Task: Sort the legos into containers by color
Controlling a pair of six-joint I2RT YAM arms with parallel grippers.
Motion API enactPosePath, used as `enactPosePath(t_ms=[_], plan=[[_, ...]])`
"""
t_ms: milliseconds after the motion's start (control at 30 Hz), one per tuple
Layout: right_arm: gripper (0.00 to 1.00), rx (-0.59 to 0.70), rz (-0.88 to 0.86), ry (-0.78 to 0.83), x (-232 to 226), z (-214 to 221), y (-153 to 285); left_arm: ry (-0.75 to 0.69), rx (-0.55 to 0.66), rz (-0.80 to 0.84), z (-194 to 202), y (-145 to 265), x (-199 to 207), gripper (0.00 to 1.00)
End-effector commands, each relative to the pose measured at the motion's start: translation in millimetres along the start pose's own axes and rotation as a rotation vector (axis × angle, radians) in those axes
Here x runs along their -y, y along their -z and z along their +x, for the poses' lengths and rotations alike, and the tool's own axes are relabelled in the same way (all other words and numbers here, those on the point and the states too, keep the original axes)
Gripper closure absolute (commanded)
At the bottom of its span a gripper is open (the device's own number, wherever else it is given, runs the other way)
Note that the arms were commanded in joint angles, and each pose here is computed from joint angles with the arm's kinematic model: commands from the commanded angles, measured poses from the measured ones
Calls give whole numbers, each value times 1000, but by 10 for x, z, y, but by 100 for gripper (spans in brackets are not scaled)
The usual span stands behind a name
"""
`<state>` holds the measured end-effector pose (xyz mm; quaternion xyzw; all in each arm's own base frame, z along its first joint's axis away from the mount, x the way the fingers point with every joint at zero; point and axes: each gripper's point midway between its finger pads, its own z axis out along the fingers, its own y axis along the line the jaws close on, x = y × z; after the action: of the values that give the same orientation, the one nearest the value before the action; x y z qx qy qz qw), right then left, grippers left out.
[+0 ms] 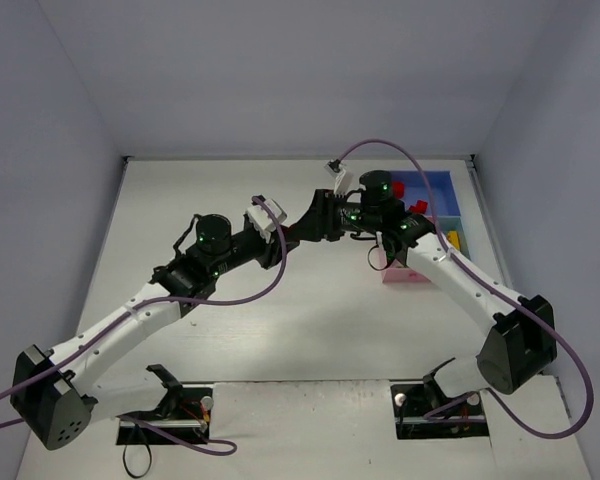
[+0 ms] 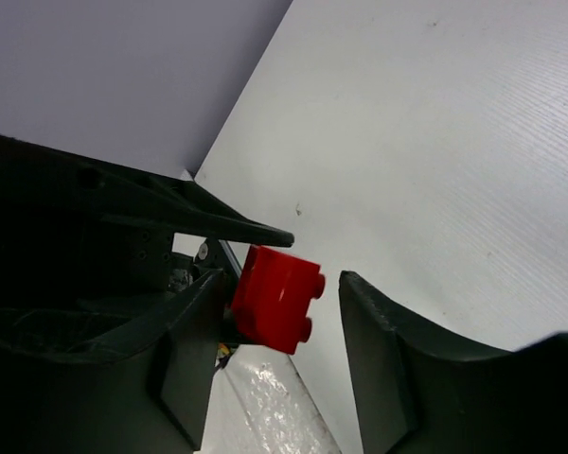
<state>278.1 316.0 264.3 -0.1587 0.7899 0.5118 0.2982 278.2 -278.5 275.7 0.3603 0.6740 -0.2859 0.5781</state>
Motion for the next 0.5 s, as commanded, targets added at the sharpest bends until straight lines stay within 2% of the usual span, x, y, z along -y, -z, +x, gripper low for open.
enactPosePath(t_ms=[0,67,167,200,267,333,367,467], plan=[[54,23,-25,30,-34,-70,-73,-67,155,1,-443,44,18,84],[64,16,-30,24,-20,-61,-99,-66,152,3,-426,45,26,84],[84,8,-42,34,-40,-52,-113,-69,150,-5,-412,28,8,84],[94,11,-44,40,-51,-67,-111,-69,148,-12,-409,20,-5,83],[100,20,-30,51,-2,-93,-105,-65,139,-25,-400,6,-32,73],[100,42,5,50,98,-154,-85,-38,116,-48,-339,-24,-73,60],[100,57,24,53,154,-196,-69,-30,107,-63,-318,-32,-99,43],[100,139,148,65,512,-440,76,84,71,-148,-213,-31,-216,27]])
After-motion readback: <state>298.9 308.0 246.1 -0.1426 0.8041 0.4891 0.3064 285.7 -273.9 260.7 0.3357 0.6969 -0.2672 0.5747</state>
